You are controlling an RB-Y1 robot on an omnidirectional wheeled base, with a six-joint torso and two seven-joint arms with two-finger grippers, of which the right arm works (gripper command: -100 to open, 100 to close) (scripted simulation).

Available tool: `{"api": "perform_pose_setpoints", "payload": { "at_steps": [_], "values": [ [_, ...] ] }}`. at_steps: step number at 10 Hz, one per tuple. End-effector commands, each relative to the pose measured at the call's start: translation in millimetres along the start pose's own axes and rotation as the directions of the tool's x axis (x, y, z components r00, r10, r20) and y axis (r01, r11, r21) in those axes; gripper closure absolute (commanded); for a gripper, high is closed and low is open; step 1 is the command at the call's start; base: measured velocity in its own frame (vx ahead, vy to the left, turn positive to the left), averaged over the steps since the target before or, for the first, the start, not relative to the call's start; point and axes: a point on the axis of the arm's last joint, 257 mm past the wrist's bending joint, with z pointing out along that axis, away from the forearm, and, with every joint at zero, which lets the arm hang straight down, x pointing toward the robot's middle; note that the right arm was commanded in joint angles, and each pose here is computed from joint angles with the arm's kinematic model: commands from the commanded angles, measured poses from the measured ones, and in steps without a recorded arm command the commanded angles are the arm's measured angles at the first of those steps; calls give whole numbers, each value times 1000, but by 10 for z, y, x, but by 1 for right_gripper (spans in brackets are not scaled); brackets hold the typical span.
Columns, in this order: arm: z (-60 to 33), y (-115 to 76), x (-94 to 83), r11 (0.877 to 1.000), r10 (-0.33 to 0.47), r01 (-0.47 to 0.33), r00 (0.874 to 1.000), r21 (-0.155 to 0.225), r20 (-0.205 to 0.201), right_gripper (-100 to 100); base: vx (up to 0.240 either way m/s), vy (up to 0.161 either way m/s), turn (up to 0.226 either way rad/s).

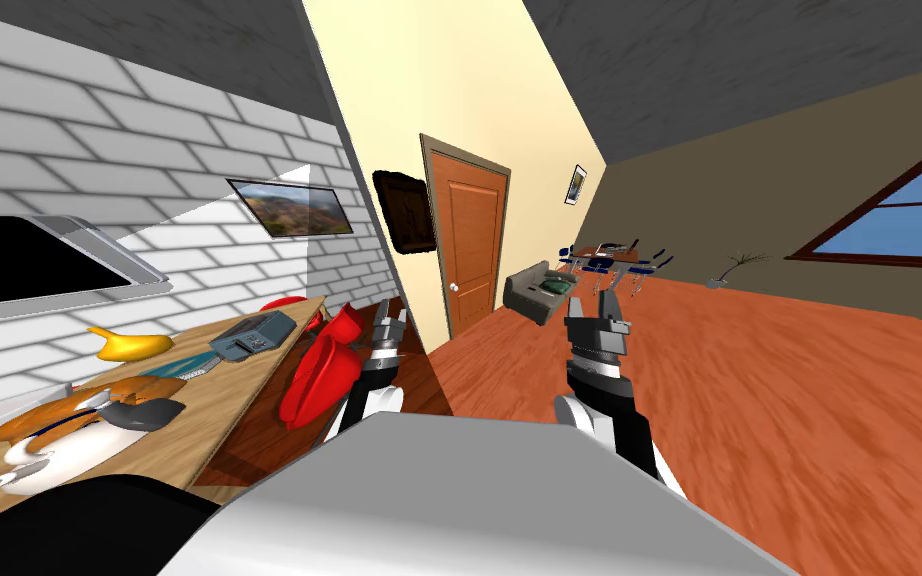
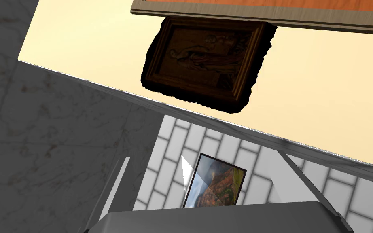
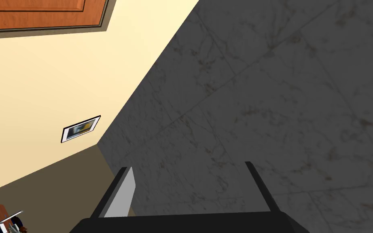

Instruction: Pull the door open

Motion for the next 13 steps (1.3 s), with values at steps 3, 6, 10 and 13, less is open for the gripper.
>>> {"api": "perform_pose_setpoints", "payload": {
  "at_steps": [3, 6, 10, 13],
  "values": [
    [-53, -233, 26, 996, -88, 89, 996, 30, -34, -100, 73, 2, 100],
    [-94, -396, 35, 987, -149, 151, 987, 48, -57, -100, 74, -1, 66],
    [-166, -660, 39, 965, -244, 252, 965, 73, -97, -100, 71, 1, 94],
    [-235, -884, 33, 938, -323, 336, 937, 90, -133, -100, 95, -7, 91]
  ]
}}
